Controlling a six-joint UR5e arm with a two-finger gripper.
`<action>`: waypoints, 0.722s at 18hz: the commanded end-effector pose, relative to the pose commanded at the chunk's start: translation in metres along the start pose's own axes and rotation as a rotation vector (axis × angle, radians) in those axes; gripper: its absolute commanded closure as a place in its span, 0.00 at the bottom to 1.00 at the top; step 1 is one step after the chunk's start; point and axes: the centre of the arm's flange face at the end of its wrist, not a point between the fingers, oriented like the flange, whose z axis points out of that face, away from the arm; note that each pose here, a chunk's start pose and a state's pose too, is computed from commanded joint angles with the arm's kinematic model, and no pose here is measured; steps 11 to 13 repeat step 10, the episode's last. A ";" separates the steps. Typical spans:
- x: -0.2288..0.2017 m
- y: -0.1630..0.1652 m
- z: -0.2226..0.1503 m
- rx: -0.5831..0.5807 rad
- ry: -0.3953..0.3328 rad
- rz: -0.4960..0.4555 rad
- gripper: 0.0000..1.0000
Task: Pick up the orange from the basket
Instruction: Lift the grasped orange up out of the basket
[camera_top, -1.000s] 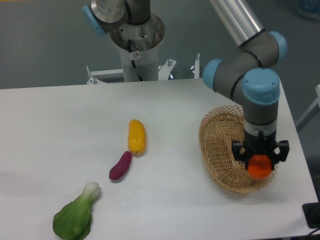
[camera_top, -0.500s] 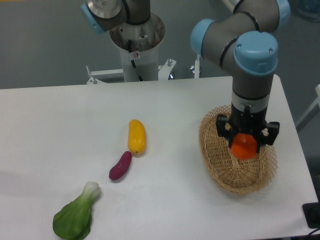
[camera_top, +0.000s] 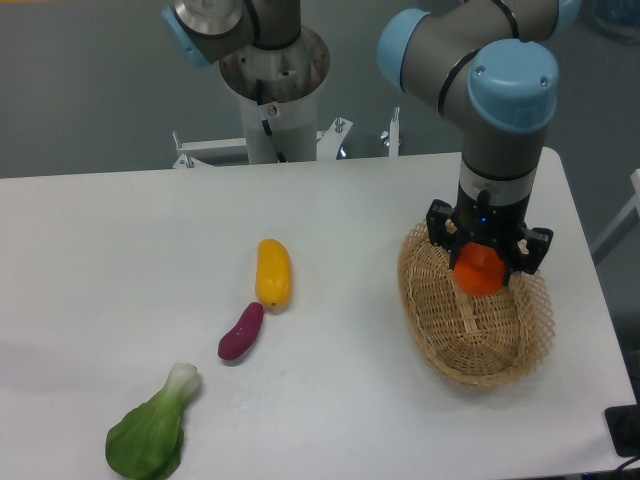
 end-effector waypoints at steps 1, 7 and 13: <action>-0.001 -0.001 -0.002 0.003 -0.003 0.000 0.47; -0.002 -0.001 -0.004 0.008 -0.006 0.000 0.47; -0.002 -0.002 -0.003 0.010 -0.003 0.000 0.47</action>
